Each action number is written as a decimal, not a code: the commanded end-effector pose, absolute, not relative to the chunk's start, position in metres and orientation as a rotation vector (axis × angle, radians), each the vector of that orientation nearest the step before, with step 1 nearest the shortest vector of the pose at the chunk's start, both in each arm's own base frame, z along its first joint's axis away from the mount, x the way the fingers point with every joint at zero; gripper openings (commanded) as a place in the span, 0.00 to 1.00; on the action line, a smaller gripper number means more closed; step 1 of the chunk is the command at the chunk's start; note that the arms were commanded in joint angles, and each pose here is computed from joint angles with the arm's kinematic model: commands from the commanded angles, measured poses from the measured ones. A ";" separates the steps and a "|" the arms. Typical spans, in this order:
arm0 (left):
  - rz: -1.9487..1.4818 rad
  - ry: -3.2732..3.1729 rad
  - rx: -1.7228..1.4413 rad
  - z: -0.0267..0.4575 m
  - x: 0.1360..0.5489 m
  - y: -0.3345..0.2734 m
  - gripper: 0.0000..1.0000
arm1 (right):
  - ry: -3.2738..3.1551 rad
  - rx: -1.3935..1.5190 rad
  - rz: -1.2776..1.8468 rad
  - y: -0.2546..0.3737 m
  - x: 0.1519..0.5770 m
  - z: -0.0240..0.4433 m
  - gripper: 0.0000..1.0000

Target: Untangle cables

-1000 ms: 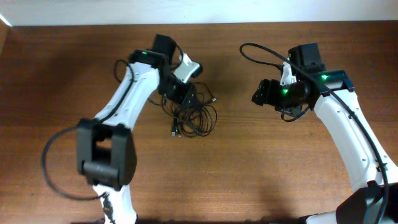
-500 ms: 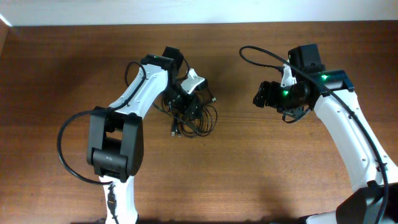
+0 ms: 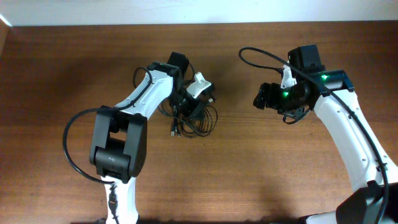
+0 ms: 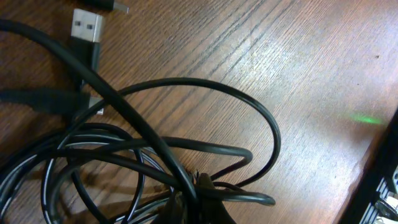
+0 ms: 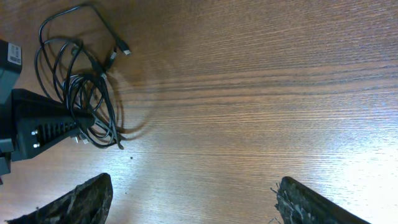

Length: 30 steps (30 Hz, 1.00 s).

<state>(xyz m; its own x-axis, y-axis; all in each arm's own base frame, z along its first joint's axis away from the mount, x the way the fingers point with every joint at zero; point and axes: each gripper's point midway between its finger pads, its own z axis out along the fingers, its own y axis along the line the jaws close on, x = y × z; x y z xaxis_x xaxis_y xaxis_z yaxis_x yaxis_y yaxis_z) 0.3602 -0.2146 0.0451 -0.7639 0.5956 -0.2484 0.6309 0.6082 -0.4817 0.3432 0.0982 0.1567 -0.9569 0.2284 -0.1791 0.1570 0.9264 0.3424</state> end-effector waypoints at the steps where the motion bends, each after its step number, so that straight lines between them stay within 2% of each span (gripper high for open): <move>1: -0.874 2.785 0.975 0.052 0.369 -0.216 0.00 | 2.866 0.279 0.467 0.097 0.345 0.157 0.85; 3: -0.866 2.771 0.911 0.081 0.380 -0.216 0.00 | 2.859 0.277 0.470 0.098 0.346 0.158 0.84; 6: -0.841 2.629 0.887 0.175 0.392 -0.223 0.00 | 2.836 0.261 0.530 0.105 0.350 0.161 0.84; 8: -0.828 2.515 0.842 0.241 0.392 -0.229 0.00 | 2.790 0.211 0.705 0.125 0.355 0.172 0.84; 13: -0.897 2.290 0.794 0.339 0.376 -0.235 0.00 | 2.640 0.067 1.065 0.165 0.364 0.205 0.83; 16: -0.899 2.182 0.771 0.379 0.369 -0.234 0.00 | 2.586 0.028 1.167 0.175 0.366 0.217 0.83; 24: -0.925 2.135 0.656 0.403 0.376 -0.234 0.00 | 2.533 0.006 1.248 0.201 0.369 0.231 0.79; 30: -0.939 2.161 0.574 0.404 0.381 -0.233 0.00 | 2.525 0.221 1.182 0.219 0.383 0.231 0.74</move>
<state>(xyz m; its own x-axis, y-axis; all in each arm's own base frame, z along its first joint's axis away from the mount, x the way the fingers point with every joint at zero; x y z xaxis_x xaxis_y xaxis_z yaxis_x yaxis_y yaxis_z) 0.3864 -0.2353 0.3869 -0.6695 0.1477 -0.7280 0.6276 0.6367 -0.4480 0.3764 0.2201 0.2337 -0.9420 0.2092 -0.2623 -0.0802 0.6189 0.7814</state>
